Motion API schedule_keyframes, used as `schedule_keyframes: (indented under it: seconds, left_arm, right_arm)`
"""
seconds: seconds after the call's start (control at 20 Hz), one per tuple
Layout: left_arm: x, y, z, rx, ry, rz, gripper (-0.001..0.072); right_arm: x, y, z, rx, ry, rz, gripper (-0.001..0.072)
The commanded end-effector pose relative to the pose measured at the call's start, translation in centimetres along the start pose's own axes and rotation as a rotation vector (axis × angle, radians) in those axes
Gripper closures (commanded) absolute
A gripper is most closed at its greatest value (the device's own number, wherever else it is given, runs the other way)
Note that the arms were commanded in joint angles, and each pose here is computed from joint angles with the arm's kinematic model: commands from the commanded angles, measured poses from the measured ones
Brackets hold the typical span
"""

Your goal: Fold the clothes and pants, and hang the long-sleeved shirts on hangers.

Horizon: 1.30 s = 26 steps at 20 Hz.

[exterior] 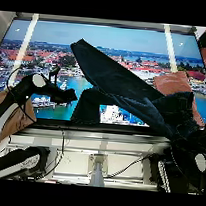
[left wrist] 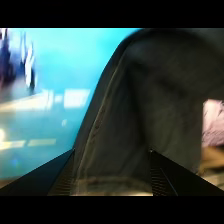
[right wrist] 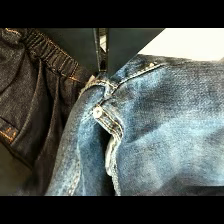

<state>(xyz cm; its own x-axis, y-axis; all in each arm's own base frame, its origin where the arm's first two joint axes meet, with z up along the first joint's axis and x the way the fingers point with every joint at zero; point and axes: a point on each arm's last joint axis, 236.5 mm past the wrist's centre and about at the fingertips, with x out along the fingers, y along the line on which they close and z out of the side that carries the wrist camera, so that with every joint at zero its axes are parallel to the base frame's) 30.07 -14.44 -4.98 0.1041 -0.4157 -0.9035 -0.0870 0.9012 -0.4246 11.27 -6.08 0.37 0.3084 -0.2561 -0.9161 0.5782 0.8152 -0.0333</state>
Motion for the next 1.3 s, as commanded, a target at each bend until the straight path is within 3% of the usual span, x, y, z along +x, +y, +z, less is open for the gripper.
schedule_keyframes:
  seconds: [0.0, 0.45, 0.55, 0.75, 0.9, 0.95, 1.05, 1.25]
  left_arm:
    - [0.3, 2.2, -2.7, -0.001, 0.103, 0.074, 0.0218]
    - [2.7, 4.8, -7.6, 0.049, 0.246, 0.097, 0.0216]
    - [3.7, 4.5, -7.8, 0.058, 0.257, 0.068, 0.0177]
    - [6.1, 2.8, -7.2, 0.002, 0.265, -0.037, 0.0187]
    - [7.7, 1.5, -7.9, -0.023, 0.312, -0.119, 0.0267]
    - [8.1, 0.6, -7.8, -0.015, 0.314, -0.166, 0.0430]
    - [8.2, -0.2, -6.6, 0.011, 0.278, -0.206, 0.0662]
    - [5.4, 1.9, 0.3, 0.133, 0.137, -0.089, 0.0672]
  right_arm:
    - [0.0, 0.2, 0.3, -0.001, -0.012, 0.010, 0.0677]
    - [0.0, 0.8, 1.2, -0.001, -0.050, 0.034, 0.0676]
    - [0.0, 0.9, 1.2, -0.001, -0.053, 0.036, 0.0676]
    - [0.0, 1.0, 1.2, -0.001, -0.053, 0.041, 0.0676]
    - [0.0, 1.2, 1.2, 0.000, -0.051, 0.053, 0.0676]
    - [-0.1, 1.4, 1.4, 0.000, -0.061, 0.060, 0.0677]
    - [-0.3, 2.2, 2.2, 0.002, -0.093, 0.094, 0.0676]
    - [-0.6, 3.7, 3.4, 0.007, -0.143, 0.159, 0.0676]
